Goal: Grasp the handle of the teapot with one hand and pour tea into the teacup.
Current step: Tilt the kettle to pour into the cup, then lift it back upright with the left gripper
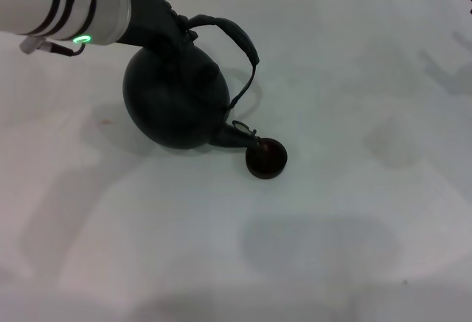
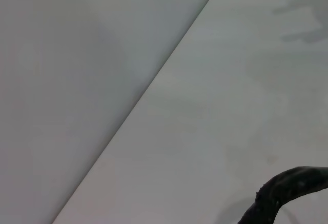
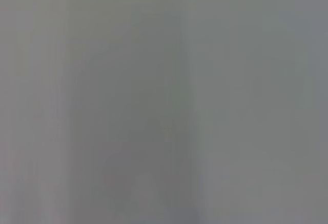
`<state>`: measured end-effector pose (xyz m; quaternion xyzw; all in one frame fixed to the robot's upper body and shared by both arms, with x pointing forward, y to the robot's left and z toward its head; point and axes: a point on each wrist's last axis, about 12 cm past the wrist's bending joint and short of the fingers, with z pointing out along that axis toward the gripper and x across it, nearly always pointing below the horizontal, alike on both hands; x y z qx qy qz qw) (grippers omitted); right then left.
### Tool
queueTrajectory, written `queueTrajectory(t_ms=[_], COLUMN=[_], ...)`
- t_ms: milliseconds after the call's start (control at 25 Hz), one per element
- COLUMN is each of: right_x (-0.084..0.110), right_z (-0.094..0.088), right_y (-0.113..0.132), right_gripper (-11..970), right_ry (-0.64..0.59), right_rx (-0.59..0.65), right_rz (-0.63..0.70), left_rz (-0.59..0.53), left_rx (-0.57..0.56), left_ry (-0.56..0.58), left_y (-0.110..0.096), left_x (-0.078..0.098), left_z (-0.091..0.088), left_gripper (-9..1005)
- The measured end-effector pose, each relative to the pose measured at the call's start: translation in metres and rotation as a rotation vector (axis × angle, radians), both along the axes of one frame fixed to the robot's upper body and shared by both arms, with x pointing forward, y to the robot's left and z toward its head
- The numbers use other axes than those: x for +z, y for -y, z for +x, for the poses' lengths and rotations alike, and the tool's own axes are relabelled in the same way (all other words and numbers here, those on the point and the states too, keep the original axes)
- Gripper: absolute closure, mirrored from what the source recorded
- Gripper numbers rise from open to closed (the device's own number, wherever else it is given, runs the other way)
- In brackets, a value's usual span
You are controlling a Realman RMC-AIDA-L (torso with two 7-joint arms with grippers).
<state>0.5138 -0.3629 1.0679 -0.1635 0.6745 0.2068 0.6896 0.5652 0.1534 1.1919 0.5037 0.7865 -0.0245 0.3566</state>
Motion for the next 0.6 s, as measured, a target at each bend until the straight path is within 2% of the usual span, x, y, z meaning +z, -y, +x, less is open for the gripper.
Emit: queueTrajectory(t_ms=[600], right_x=[-0.0025], right_z=[-0.0013], right_y=[0.0010], right_gripper=[111], right_ry=[-0.012], right_rx=[-0.010], right_rz=[0.000], left_rz=[0.027], left_rx=[0.004], left_ry=[-0.002], left_y=[0.0003], left_x=[-0.0011], left_z=[0.0011], left_gripper=[846])
